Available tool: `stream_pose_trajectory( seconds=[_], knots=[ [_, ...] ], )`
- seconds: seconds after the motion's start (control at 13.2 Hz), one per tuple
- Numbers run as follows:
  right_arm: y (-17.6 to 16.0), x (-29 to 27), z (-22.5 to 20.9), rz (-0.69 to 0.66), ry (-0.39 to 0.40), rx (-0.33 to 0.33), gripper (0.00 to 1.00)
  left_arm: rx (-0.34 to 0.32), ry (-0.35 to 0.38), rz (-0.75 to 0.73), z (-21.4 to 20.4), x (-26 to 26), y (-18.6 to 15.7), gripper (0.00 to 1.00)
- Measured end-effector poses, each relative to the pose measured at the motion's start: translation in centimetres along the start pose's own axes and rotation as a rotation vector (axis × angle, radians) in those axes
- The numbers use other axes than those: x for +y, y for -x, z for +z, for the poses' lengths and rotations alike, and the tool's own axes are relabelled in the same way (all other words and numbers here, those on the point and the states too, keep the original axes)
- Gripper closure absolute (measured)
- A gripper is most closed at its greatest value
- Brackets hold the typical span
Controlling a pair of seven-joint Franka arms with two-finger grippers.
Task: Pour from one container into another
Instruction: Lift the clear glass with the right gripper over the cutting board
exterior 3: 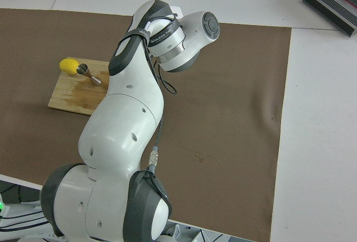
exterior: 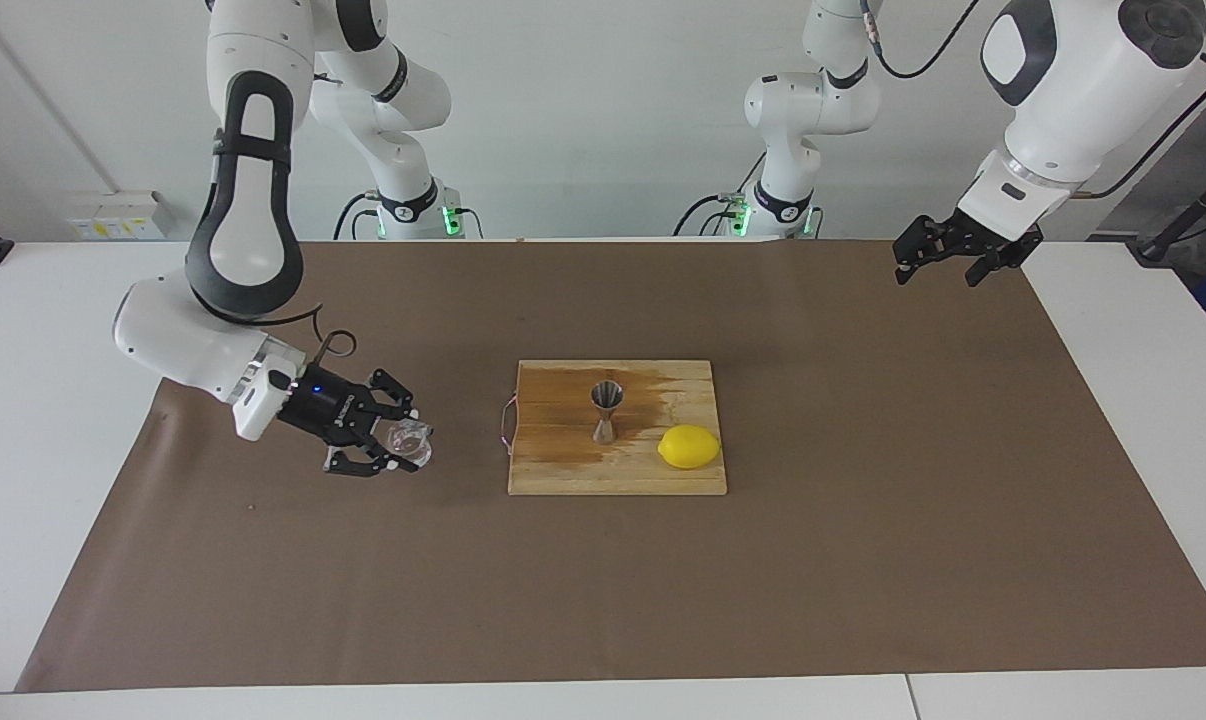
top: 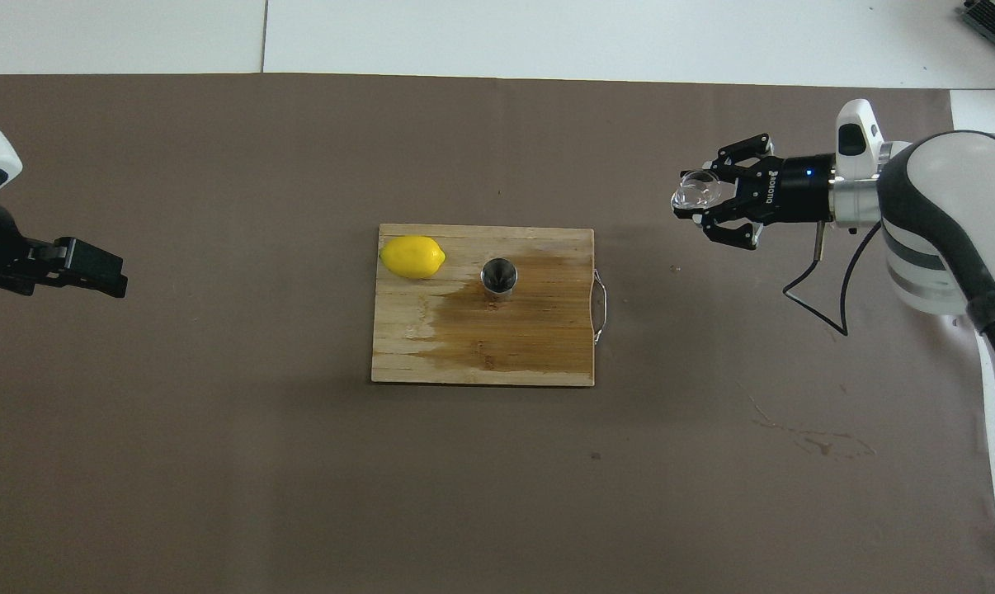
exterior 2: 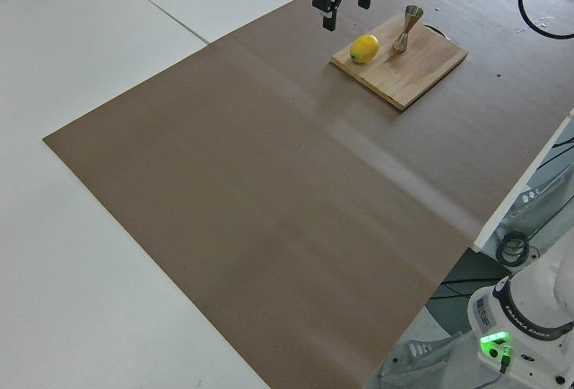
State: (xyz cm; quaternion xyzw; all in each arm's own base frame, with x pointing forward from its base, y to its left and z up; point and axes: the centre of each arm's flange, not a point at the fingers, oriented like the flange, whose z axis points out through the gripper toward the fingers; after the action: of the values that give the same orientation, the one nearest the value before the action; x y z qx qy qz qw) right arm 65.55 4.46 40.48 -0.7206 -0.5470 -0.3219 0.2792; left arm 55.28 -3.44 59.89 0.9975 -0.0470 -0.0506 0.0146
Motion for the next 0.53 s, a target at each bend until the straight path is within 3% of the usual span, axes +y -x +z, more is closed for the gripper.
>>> stream_pose_trajectory(
  seconds=[0.53],
  knots=[
    [-10.9,-7.3,9.6,-0.057,-0.137,-0.117,0.51,0.000,0.000,0.000,0.0,0.0,0.0,0.00]
  ],
)
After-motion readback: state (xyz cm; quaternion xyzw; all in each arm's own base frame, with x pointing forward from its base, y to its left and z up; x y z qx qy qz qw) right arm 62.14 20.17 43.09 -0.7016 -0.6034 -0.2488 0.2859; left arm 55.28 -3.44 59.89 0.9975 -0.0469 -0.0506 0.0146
